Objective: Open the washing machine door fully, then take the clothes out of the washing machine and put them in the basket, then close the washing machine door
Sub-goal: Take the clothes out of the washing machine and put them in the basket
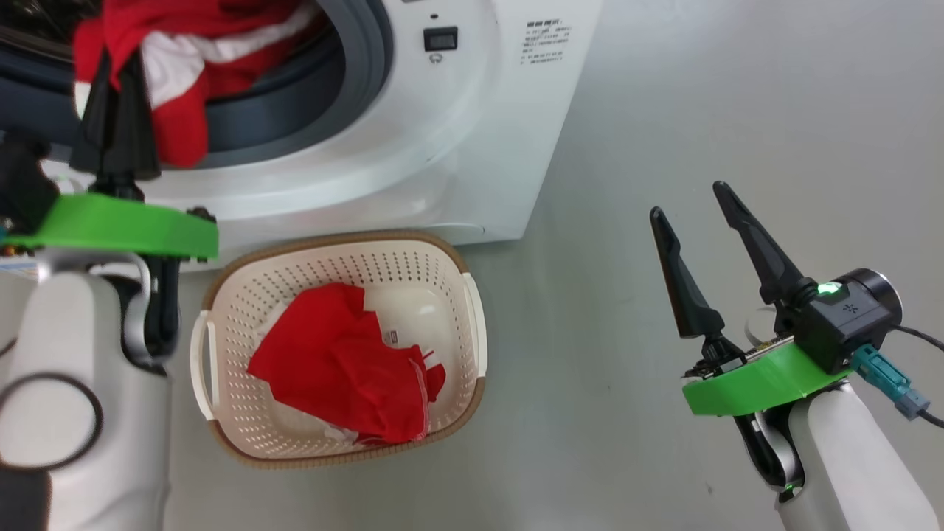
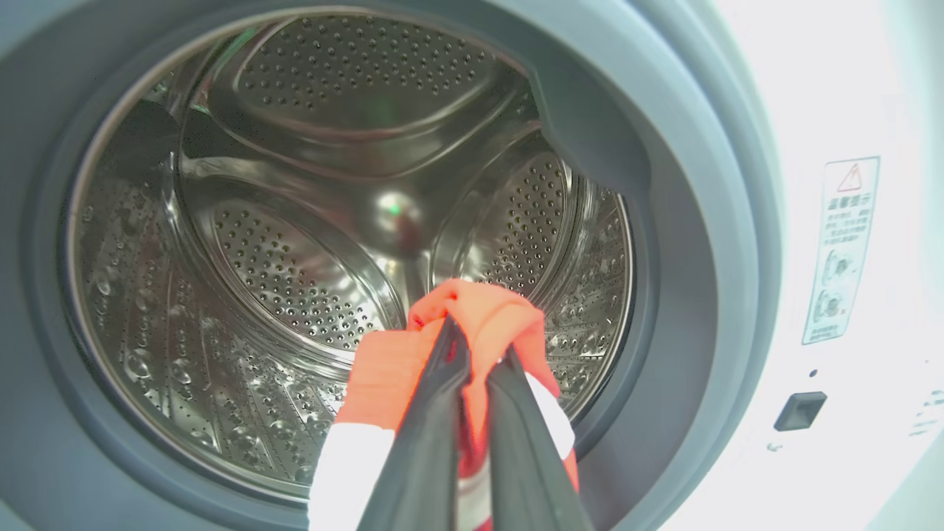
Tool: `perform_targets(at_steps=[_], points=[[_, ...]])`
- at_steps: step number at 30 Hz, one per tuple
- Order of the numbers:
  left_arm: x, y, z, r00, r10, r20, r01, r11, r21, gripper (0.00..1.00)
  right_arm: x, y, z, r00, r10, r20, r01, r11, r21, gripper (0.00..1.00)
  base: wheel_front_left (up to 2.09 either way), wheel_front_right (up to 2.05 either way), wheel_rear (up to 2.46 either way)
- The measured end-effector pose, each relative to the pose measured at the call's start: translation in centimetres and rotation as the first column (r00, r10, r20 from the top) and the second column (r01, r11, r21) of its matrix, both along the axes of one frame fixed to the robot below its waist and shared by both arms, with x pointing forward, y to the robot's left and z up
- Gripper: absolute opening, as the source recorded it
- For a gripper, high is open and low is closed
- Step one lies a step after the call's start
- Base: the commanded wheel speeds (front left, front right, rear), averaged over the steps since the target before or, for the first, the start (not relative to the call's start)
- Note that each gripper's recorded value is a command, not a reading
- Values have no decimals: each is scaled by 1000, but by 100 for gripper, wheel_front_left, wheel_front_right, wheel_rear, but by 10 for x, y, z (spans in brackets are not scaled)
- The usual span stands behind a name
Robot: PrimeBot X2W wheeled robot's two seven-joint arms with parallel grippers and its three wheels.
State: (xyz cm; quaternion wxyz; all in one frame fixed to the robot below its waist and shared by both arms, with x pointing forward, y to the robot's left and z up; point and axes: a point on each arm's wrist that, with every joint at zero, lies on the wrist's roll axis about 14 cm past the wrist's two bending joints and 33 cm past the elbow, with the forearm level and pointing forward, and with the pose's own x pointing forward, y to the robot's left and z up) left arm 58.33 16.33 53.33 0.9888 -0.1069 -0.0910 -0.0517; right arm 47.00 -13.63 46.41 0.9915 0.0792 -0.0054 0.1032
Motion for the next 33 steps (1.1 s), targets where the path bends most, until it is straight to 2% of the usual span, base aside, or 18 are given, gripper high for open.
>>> perform_targets(at_steps=[21,33], points=[[-103,2,68,984,18,179,-22,1000,21,0,-43,-1,46,996,-18,86,16,1000,20,100,0,0,0],[-121,-1,67,982,21,186,-25,1000,18,0,-50,-3,46,996,-30,80,28,999,25,100,0,0,0]])
